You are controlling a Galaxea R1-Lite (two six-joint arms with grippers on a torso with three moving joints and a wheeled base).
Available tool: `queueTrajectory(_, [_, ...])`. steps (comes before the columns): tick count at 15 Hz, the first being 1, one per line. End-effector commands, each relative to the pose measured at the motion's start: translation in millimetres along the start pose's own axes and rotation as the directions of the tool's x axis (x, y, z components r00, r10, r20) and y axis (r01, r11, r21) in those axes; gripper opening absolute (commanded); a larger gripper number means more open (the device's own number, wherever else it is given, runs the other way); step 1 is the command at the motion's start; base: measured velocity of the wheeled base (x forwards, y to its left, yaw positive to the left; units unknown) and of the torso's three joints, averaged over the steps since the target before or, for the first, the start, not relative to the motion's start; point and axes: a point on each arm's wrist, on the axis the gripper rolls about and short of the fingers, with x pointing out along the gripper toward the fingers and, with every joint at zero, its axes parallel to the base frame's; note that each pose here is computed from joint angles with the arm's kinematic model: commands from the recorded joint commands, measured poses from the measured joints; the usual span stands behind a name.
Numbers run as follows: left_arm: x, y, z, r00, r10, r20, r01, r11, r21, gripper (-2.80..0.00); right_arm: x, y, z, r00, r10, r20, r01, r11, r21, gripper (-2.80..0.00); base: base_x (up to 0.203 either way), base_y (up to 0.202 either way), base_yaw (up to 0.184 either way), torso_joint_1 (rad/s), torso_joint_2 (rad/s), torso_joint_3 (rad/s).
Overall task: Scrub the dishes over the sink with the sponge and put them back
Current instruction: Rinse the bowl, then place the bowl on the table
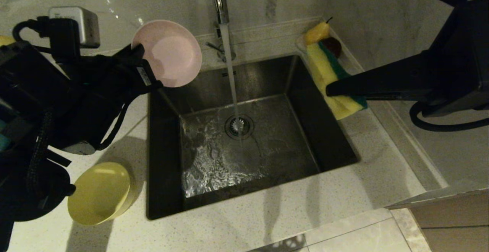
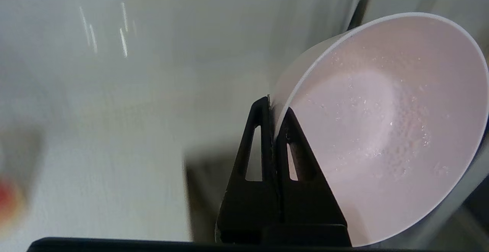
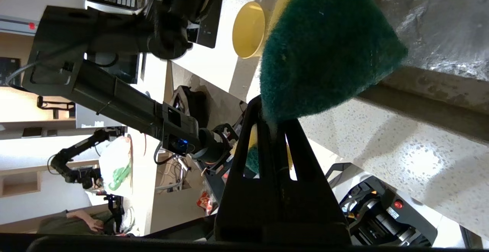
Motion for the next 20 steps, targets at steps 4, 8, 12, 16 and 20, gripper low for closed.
queueTrajectory(4, [20.5, 48.6, 5.9, 0.839, 0.103, -0.535, -0.277, 0.926, -0.257, -2.80, 1.3, -9.0, 1.5, 0.999, -0.036, 0.002, 0.035, 0.999, 0.019, -2.80, 0.000, 0.000, 0.000, 0.000, 0.00, 0.000])
queueTrajectory(8, [10.1, 103.2, 47.1, 0.705, 0.213, -0.676, -0.533, 0.788, -0.308, -2.80, 0.4, -15.6, 0.7, 0.998, -0.061, 0.003, 0.061, 0.998, 0.031, -2.80, 0.000, 0.000, 0.000, 0.000, 0.00, 0.000])
queueTrajectory(12, [2.7, 151.5, 48.9, 0.605, 0.332, -0.724, -0.690, 0.672, -0.269, -2.80, 5.2, -20.3, -1.8, 0.997, -0.073, -0.015, 0.074, 0.996, 0.042, -2.80, 0.000, 0.000, 0.000, 0.000, 0.00, 0.000])
queueTrajectory(16, [13.0, 191.1, 0.9, 0.476, 0.358, -0.804, -0.803, 0.549, -0.231, -2.80, 5.3, -20.1, -1.5, 0.997, -0.072, -0.012, 0.072, 0.997, 0.041, -2.80, 0.000, 0.000, 0.000, 0.000, 0.00, 0.000])
queueTrajectory(20, [24.9, 214.0, -51.0, 0.370, 0.346, -0.862, -0.882, 0.424, -0.208, -2.80, 3.1, -19.3, -2.1, 0.997, -0.071, -0.010, 0.071, 0.997, 0.040, -2.80, 0.000, 0.000, 0.000, 0.000, 0.00, 0.000])
